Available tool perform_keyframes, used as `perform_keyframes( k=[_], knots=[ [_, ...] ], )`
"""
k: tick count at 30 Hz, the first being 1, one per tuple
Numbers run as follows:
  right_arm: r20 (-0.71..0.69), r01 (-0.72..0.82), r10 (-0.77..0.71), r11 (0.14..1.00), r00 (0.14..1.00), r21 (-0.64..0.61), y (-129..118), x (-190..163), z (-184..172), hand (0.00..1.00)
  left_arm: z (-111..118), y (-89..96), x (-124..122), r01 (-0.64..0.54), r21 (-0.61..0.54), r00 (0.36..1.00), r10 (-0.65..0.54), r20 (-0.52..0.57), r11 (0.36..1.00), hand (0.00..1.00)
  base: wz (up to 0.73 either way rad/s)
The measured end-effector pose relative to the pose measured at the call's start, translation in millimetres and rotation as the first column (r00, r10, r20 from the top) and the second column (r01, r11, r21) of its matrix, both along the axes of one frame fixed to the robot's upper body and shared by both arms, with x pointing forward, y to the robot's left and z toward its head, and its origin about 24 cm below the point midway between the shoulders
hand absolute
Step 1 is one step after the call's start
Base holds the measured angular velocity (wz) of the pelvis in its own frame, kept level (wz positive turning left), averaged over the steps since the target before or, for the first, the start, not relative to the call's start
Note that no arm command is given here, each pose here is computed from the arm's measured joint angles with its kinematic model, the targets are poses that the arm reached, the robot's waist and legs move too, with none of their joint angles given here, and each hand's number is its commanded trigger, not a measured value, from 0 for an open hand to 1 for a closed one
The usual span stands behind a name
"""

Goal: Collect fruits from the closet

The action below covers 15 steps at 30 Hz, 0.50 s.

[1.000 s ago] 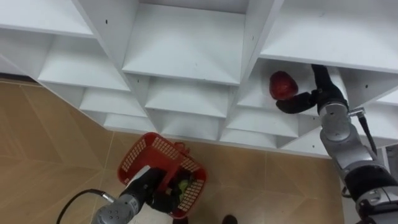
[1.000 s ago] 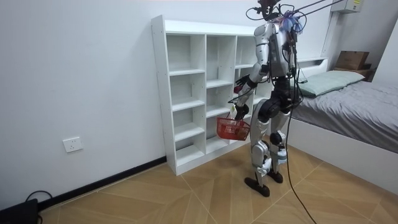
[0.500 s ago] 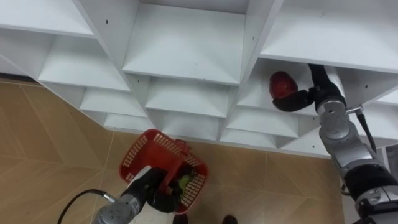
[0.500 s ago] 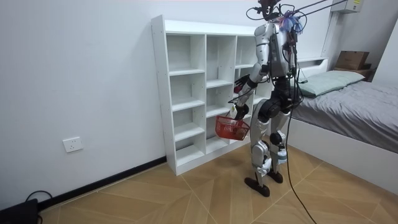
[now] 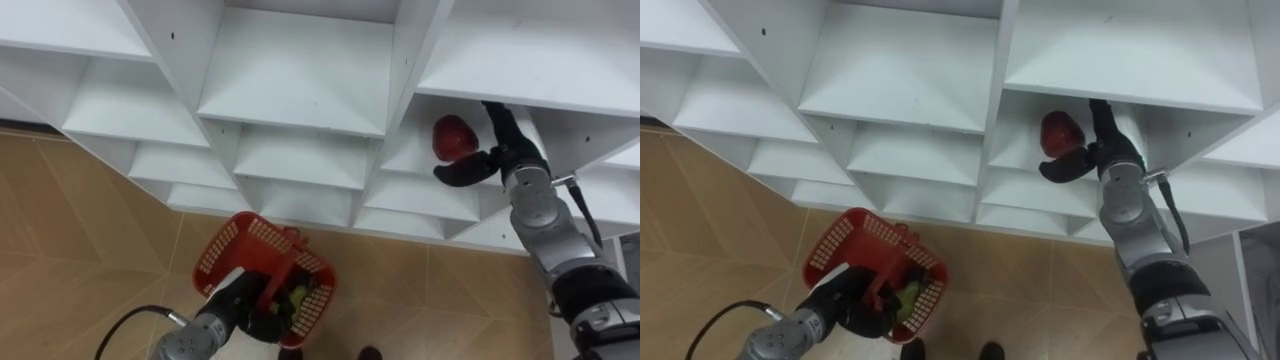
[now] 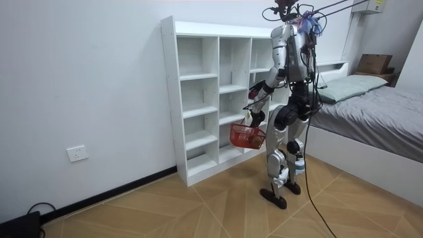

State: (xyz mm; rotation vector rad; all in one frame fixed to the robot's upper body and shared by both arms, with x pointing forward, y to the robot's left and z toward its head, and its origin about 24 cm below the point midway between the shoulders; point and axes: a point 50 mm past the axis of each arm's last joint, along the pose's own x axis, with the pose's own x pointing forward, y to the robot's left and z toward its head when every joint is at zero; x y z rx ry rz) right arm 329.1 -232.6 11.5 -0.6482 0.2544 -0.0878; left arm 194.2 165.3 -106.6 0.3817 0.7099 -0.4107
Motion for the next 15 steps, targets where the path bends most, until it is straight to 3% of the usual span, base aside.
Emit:
perform_keyframes(
  k=[15],
  knots=[
    [-0.002, -0.004, 0.004, 1.000, 1.000, 0.007, 2.3, 0.0, -0.9, 0.00, 0.2, -3.3, 0.5, -0.010, -0.024, 1.000, 0.010, 0.000, 1.000, 1.00, 0.00]
  ],
)
